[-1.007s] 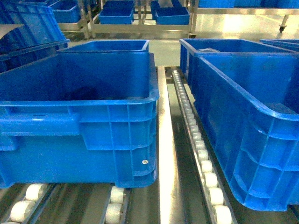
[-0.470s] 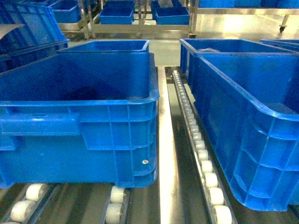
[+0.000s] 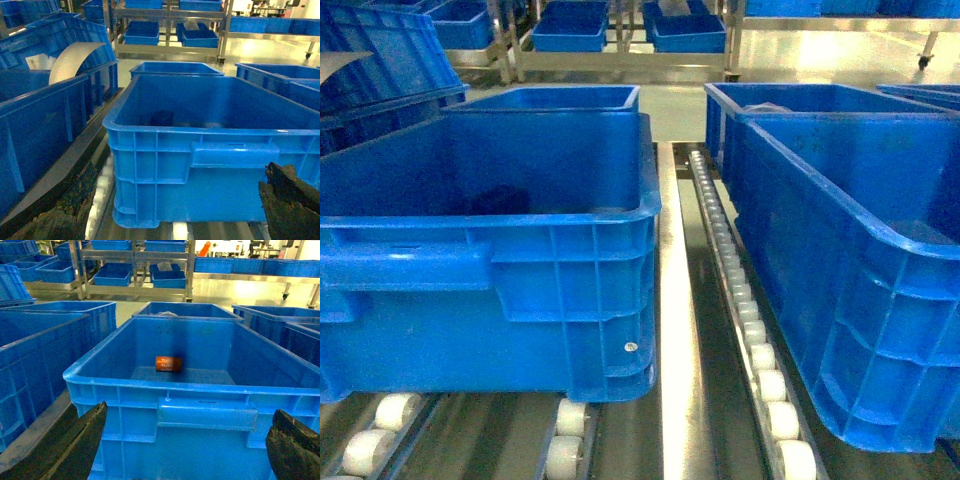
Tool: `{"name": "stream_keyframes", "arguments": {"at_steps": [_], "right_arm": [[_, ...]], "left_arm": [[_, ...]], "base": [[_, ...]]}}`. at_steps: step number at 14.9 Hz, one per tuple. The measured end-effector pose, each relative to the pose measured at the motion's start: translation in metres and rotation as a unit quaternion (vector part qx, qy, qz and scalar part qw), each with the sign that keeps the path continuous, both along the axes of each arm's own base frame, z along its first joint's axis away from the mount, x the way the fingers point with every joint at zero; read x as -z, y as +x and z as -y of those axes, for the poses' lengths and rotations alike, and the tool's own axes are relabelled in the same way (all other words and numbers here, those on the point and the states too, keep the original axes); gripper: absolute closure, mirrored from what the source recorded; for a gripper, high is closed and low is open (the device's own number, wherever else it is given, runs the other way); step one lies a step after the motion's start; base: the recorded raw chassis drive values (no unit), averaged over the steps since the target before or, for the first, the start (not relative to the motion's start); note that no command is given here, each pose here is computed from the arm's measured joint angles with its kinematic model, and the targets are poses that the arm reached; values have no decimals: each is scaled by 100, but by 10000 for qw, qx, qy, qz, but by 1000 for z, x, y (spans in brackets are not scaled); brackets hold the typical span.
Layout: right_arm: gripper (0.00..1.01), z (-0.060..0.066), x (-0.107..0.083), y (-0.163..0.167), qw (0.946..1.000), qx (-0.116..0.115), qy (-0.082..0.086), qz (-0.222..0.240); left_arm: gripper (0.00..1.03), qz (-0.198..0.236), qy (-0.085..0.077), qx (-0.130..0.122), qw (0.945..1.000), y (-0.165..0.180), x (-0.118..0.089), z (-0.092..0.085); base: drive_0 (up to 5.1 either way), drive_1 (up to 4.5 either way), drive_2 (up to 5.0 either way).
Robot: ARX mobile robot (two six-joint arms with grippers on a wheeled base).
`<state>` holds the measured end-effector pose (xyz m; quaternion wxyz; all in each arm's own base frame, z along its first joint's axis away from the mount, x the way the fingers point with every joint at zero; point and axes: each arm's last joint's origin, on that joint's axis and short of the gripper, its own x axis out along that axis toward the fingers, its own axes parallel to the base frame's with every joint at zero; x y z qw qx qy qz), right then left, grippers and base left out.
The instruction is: Sort blue parts and orange caps into right shelf containers
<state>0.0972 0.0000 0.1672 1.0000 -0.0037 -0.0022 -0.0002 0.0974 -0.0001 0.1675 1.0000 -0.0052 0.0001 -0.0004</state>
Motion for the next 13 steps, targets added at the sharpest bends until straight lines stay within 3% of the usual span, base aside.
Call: {"name": "stream_keyframes", "arguments": {"at_steps": [13], "right_arm": [[3, 0, 0, 0, 10000, 0, 0, 0]], "left_arm": [[5, 0, -2, 0, 10000, 0, 0, 0]], "base": [[0, 0, 0]]}}
